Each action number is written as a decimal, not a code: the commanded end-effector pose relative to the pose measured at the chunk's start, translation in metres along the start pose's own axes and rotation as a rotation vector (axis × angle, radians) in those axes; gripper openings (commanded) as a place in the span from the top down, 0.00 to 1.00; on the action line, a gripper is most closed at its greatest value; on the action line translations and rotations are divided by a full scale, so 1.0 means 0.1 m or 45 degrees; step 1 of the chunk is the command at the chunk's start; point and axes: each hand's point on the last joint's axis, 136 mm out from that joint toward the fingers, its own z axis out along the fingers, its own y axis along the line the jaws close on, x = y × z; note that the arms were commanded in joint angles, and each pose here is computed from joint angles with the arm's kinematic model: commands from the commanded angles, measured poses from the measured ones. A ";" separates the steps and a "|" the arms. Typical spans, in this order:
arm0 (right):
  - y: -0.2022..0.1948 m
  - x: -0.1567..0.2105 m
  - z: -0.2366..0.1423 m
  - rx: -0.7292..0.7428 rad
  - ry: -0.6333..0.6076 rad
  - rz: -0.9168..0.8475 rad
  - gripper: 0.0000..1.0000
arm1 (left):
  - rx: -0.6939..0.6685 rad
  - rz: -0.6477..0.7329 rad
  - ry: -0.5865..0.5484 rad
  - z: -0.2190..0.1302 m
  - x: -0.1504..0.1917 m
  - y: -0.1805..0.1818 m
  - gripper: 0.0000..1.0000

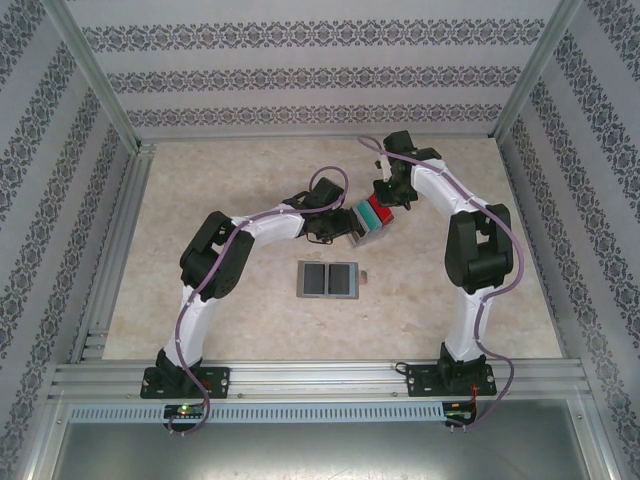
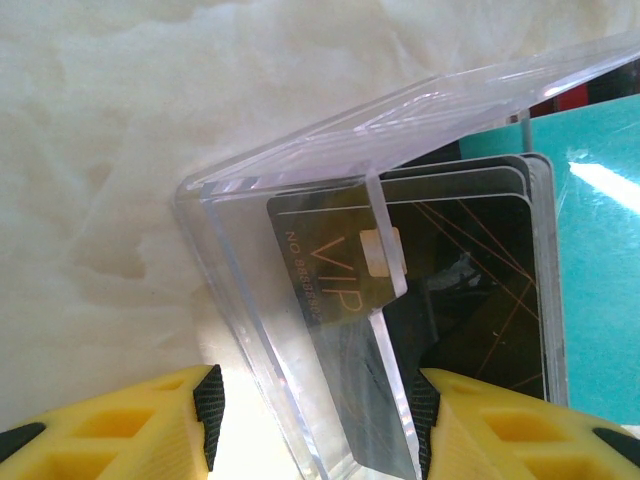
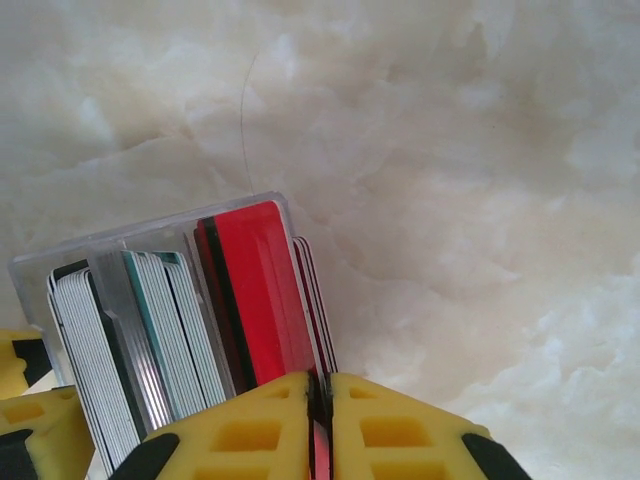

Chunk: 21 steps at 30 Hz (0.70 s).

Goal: Put the credit cards into the card holder
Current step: Pick up several credit cards from the storage box.

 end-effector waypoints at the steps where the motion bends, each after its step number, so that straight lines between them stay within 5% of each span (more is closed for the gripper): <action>1: 0.00 -0.04 -0.17 0.016 -0.039 0.008 0.93 | -0.108 -0.033 0.085 0.04 0.19 0.27 0.46; 21: 0.37 -0.07 -0.74 -0.258 -0.200 0.186 1.00 | 0.063 0.067 -0.021 -0.32 0.00 -0.17 0.39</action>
